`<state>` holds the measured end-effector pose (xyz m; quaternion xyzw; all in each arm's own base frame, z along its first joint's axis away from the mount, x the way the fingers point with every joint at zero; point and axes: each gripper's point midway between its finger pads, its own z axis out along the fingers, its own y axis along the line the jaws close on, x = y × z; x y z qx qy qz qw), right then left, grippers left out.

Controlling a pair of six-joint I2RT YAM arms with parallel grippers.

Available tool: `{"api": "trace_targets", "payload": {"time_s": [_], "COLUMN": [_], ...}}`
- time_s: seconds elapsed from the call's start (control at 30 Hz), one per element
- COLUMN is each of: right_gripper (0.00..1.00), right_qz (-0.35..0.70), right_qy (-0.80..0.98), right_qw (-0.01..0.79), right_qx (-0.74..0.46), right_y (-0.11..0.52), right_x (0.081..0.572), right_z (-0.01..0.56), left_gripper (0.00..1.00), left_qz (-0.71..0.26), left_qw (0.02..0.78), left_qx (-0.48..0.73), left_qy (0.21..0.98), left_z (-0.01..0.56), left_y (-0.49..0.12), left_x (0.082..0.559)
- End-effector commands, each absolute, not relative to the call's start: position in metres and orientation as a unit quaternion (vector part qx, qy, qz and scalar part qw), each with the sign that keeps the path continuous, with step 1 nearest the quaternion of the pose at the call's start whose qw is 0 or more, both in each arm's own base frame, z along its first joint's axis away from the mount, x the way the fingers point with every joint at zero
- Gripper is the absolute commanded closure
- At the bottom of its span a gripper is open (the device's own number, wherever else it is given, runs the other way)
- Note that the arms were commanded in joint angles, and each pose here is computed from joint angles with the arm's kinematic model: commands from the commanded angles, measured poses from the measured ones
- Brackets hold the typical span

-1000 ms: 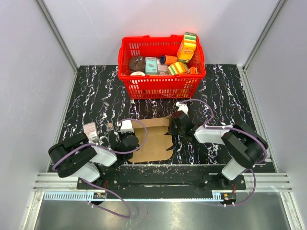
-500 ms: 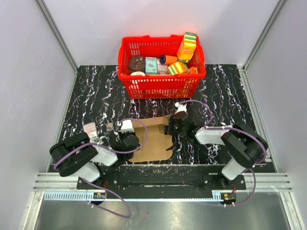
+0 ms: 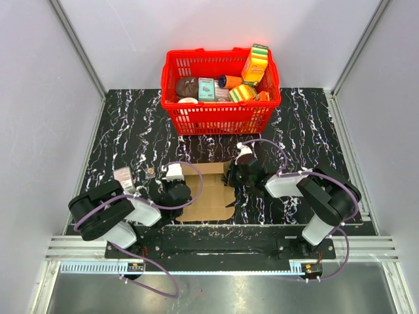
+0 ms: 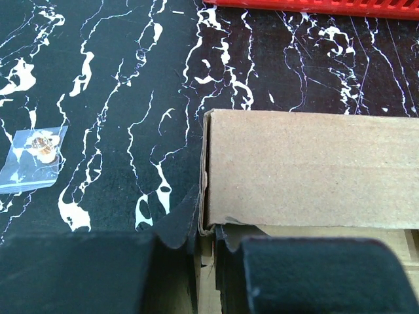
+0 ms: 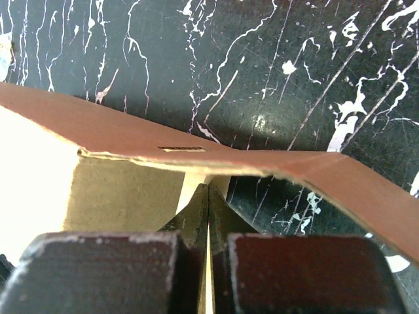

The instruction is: Fold the paper box

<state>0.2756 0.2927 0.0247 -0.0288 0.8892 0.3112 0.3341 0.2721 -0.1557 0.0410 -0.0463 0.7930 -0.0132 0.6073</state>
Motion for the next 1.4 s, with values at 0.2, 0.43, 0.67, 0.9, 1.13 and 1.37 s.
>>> {"api": "trace_targets", "payload": {"time_s": [0.2, 0.43, 0.67, 0.9, 1.13, 1.37], "right_gripper": [1.0, 1.0, 0.99, 0.98, 0.98, 0.98], "right_qz": [0.321, 0.245, 0.222, 0.211, 0.219, 0.237], "right_qy": [0.886, 0.901, 0.901, 0.89, 0.879, 0.857], "right_qw": [0.332, 0.358, 0.371, 0.403, 0.42, 0.454], "right_qx": [-0.031, -0.009, -0.02, -0.03, -0.054, -0.06], "right_y": [0.3, 0.261, 0.241, 0.232, 0.24, 0.252], "right_x": [0.276, 0.276, 0.266, 0.269, 0.276, 0.291], "right_z": [0.035, 0.049, 0.069, 0.096, 0.111, 0.132], "left_gripper": [1.0, 1.0, 1.0, 1.0, 1.0, 1.0], "left_qz": [-0.013, 0.001, 0.003, 0.003, 0.001, -0.001], "left_qw": [0.579, 0.576, 0.576, 0.576, 0.575, 0.574], "left_qx": [-0.014, -0.017, -0.02, -0.018, -0.012, -0.01], "left_qy": [0.815, 0.817, 0.817, 0.817, 0.818, 0.819], "left_z": [0.023, 0.021, 0.022, 0.022, 0.022, 0.021], "left_y": [-0.163, -0.16, -0.159, -0.16, -0.162, -0.163], "left_x": [0.264, 0.265, 0.265, 0.265, 0.265, 0.265]}}
